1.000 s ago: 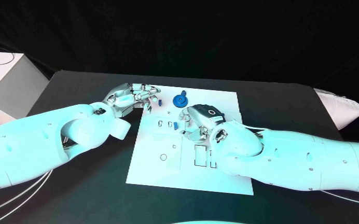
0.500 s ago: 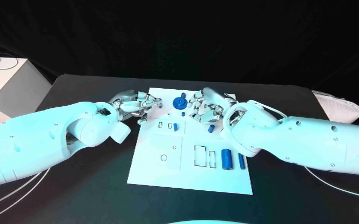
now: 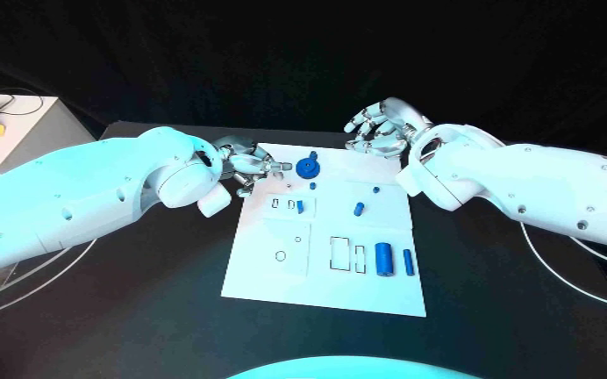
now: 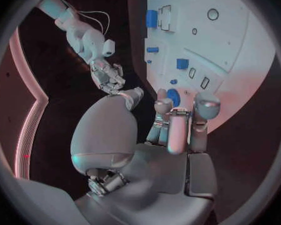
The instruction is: Assemble the parts on the task board
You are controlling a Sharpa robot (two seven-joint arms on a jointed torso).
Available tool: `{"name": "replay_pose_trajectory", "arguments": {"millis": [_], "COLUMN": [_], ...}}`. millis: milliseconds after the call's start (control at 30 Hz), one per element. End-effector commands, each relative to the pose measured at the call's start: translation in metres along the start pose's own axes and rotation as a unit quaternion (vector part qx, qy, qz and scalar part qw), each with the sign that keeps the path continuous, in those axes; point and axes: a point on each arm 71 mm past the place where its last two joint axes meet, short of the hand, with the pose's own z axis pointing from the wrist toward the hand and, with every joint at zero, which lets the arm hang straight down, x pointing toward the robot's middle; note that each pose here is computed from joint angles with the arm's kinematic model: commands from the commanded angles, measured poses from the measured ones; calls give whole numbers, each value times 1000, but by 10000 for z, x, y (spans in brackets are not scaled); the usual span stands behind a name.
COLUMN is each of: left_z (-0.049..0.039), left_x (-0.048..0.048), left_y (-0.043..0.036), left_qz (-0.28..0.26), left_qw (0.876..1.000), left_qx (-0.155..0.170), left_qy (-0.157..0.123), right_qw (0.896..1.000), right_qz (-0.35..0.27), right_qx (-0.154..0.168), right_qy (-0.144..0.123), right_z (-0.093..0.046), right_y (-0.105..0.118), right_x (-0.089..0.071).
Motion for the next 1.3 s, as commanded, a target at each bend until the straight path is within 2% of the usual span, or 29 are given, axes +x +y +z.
{"name": "replay_pose_trajectory", "arguments": {"millis": [33,233,500,667,867,1300], "left_z": [44,152,300,396,467,536], "left_x": [13,81,161,226,296,373], "left_y": [-16,-129,-193,-187,-161,-151], "left_qz": [86,134,173,190,205,219], "left_qw": [995,989,981,976,971,966], "left_qx": [-50,-61,-76,-88,-100,-109], "left_qy": [5,15,37,53,69,84], "right_qw": [999,999,998,997,995,994], "right_qz": [33,34,32,53,64,66], "right_qx": [-8,1,5,11,16,20], "right_qy": [8,-16,-45,-63,-75,-81], "right_z": [41,128,176,203,213,221], "right_y": [-34,-114,-169,-211,-258,-286], "right_x": [-59,-199,-308,-375,-442,-473]}}
